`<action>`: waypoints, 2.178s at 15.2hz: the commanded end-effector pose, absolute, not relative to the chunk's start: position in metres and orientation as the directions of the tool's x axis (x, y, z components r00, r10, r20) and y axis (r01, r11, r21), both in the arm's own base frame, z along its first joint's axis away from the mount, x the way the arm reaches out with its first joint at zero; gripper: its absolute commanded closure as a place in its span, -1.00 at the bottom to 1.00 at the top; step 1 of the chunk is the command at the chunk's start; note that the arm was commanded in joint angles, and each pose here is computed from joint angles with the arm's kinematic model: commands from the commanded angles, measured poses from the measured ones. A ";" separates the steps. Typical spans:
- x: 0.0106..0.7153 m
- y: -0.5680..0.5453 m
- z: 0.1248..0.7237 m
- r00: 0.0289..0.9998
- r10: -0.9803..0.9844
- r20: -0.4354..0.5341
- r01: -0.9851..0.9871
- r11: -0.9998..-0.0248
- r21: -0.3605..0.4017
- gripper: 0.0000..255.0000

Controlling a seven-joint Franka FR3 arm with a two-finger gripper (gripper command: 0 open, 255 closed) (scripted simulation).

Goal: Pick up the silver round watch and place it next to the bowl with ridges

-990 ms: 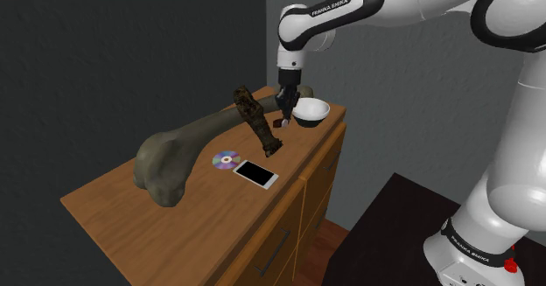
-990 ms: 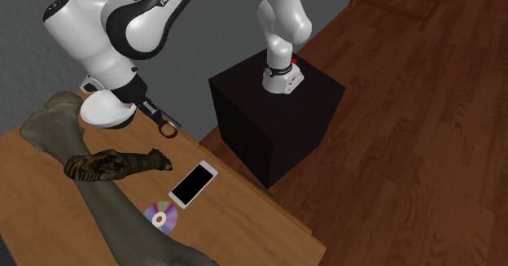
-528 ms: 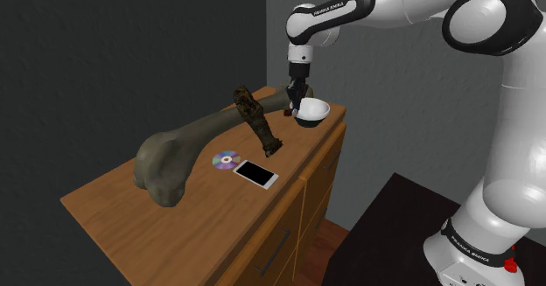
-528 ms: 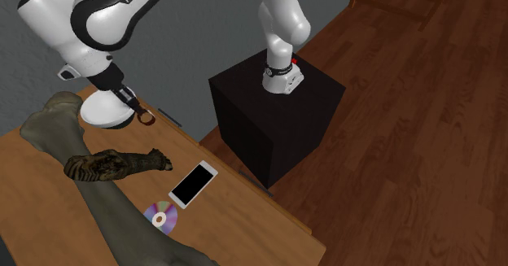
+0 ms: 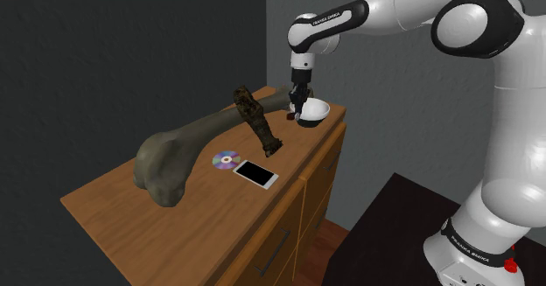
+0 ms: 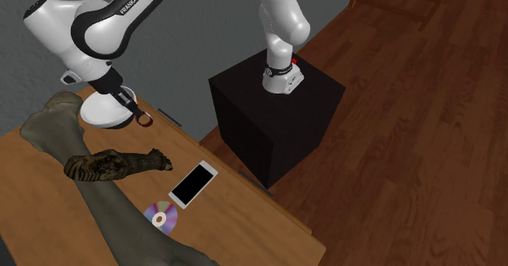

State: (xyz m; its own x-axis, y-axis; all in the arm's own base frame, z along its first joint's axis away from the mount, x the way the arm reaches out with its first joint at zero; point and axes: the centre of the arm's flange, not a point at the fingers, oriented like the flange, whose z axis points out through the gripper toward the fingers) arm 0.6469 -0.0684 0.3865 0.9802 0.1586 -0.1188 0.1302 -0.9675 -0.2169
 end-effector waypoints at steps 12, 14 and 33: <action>0.647 -0.069 0.318 0.980 0.159 -0.118 0.130 -0.967 -0.217 1.00; 0.647 -0.069 0.307 0.980 0.159 -0.118 0.130 -0.967 -0.217 1.00; 0.647 -0.069 0.263 0.980 0.159 -0.118 0.130 -0.967 -0.217 -1.00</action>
